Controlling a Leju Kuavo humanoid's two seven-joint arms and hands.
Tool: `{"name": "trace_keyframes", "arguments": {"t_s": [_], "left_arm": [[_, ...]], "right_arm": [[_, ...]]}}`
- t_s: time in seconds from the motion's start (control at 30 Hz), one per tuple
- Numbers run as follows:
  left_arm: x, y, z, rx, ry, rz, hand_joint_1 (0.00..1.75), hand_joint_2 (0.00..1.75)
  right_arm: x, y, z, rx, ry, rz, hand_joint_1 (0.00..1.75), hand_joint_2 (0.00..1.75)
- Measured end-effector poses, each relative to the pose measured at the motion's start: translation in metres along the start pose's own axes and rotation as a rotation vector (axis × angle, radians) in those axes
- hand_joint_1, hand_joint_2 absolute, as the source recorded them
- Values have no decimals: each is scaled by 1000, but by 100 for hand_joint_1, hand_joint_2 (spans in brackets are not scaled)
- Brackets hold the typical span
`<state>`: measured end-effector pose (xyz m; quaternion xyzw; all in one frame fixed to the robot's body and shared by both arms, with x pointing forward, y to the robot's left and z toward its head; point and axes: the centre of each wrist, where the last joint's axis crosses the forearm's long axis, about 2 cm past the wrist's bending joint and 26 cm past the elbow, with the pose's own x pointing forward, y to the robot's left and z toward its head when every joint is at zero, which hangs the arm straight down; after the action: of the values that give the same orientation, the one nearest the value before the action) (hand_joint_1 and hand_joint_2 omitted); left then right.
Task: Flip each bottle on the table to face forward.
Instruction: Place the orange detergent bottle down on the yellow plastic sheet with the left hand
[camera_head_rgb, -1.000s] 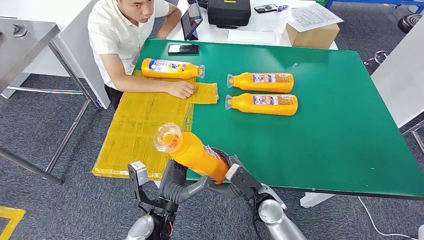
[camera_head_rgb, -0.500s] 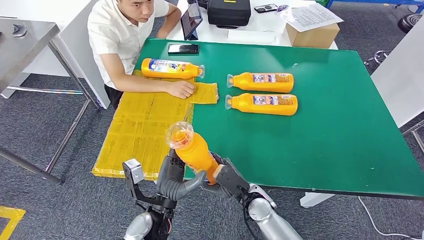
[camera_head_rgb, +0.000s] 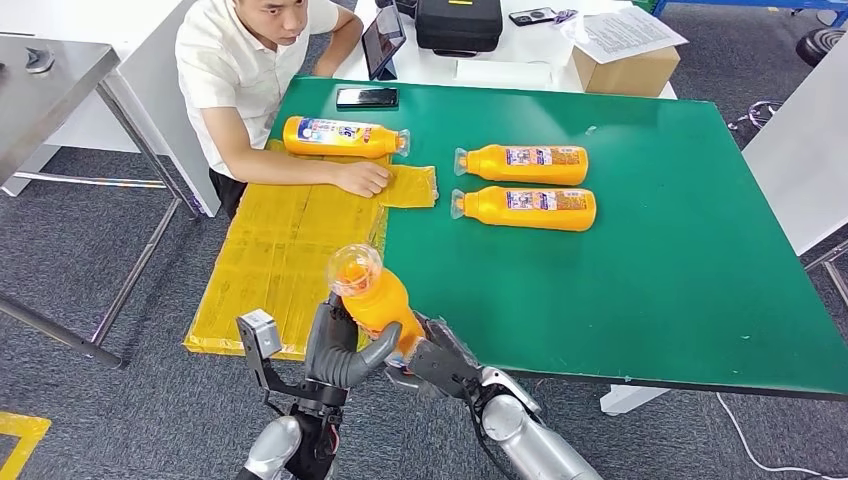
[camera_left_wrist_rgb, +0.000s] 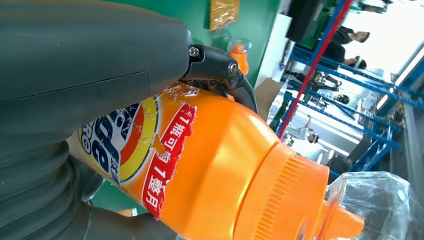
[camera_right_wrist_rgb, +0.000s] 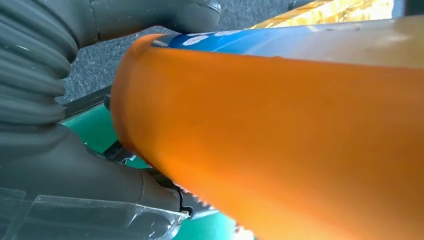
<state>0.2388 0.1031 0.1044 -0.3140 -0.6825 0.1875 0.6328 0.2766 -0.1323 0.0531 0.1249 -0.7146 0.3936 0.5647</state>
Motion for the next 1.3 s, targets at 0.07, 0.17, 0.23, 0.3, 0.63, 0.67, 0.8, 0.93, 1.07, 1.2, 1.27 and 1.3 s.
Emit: {"name": "trace_keyframes", "arguments": {"t_s": [0.07,0.17,0.23,0.3,0.63,0.67,0.8,0.93,1.07,1.2,1.27,1.3], "left_arm": [[-3,-2,-1,-17,1,-30,175,175],[-6,-3,-4,-35,11,-39,175,175],[-6,-3,-6,-46,16,-38,175,175],[-6,-3,-8,-51,18,-36,175,175],[2,-4,-14,40,-69,-122,175,175],[4,-4,-14,48,-77,-128,175,175],[11,-5,-17,106,-156,-168,175,175],[27,-5,-27,200,-290,-261,175,175],[40,-2,-35,256,-418,-432,175,175],[45,9,-41,272,-463,-637,175,175],[45,16,-43,240,-489,-854,175,175],[44,20,-44,217,-497,-957,175,175]], "right_arm": [[0,0,0,-1,4,7,168,175],[-1,0,0,1,2,3,64,175],[-1,1,0,5,-4,-3,0,175],[-2,3,1,9,-12,-11,0,175],[10,17,7,-122,-146,108,0,175],[12,17,6,-133,-164,121,0,175],[24,19,6,-270,-278,277,0,175],[40,21,7,-432,-391,432,0,175],[51,20,10,-517,-461,528,0,131],[67,7,15,-635,-490,613,0,0],[79,-7,17,-732,-495,629,0,0],[84,-14,19,-779,-499,630,0,0]]}}
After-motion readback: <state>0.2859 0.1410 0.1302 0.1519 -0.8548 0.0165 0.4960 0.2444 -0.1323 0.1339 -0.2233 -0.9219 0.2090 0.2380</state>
